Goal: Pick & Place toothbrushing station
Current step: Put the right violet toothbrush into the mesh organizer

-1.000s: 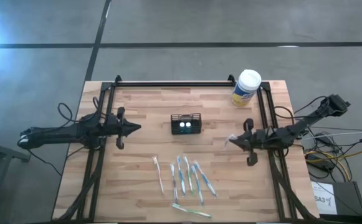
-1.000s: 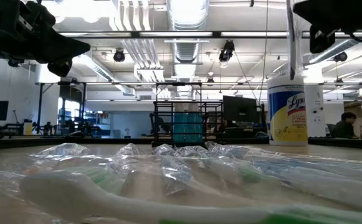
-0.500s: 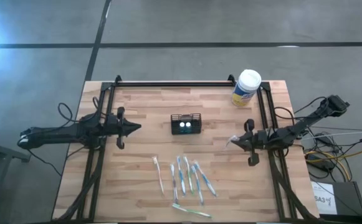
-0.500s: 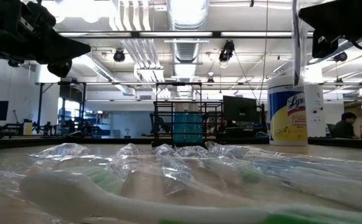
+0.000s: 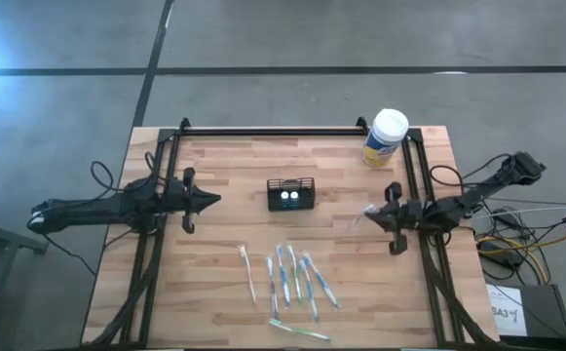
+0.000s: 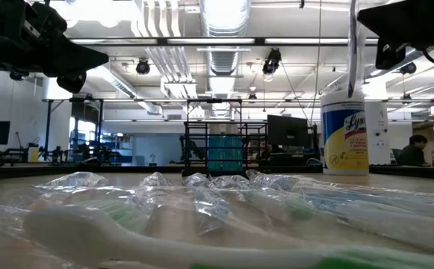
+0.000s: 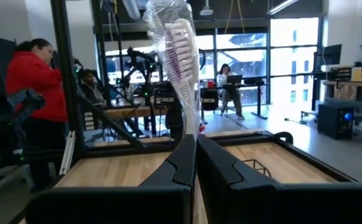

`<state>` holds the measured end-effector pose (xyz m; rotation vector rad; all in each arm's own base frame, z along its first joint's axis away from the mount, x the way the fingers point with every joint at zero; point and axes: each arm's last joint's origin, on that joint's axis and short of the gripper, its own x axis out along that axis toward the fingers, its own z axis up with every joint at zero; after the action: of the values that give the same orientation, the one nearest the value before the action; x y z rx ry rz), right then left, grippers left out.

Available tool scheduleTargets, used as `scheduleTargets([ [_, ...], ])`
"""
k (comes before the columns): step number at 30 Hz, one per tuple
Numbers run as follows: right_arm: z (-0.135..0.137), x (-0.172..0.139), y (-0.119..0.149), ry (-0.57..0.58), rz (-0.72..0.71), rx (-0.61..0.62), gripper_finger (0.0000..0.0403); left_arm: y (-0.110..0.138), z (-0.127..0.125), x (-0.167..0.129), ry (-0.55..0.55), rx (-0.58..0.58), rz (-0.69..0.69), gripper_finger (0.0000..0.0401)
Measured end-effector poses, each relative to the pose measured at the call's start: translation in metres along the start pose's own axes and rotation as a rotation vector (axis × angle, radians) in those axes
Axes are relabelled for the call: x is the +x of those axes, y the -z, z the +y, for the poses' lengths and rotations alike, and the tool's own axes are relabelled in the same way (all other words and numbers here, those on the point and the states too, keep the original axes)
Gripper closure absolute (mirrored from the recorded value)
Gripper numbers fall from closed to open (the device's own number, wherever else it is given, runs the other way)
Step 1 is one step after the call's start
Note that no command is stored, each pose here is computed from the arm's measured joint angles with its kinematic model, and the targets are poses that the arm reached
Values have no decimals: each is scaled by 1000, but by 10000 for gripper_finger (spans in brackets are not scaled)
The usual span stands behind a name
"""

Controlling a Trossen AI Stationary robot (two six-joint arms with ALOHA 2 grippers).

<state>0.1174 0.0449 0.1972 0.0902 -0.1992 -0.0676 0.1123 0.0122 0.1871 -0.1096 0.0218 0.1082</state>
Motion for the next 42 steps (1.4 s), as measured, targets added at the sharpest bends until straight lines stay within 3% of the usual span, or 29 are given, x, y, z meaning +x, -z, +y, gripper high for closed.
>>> scheduleTargets([
  [4,-2,2,-2,15,-6,19,394,0,0,0,0,1,0,394],
  [8,3,14,-23,-10,-21,18,394,0,0,0,-5,5,0,394],
  [14,13,53,-59,37,78,-91,394,1,1,0,-28,4,-1,394],
  [19,13,88,-85,4,-30,-163,394,9,2,1,-29,-5,-5,394],
  [22,3,103,-92,40,-22,-196,394,14,2,1,-30,-25,2,394],
  [32,-43,141,-58,157,29,-170,394,14,3,1,-30,-21,-1,394],
  [42,-66,162,-16,238,68,-161,394,14,2,1,-26,-24,-2,394],
])
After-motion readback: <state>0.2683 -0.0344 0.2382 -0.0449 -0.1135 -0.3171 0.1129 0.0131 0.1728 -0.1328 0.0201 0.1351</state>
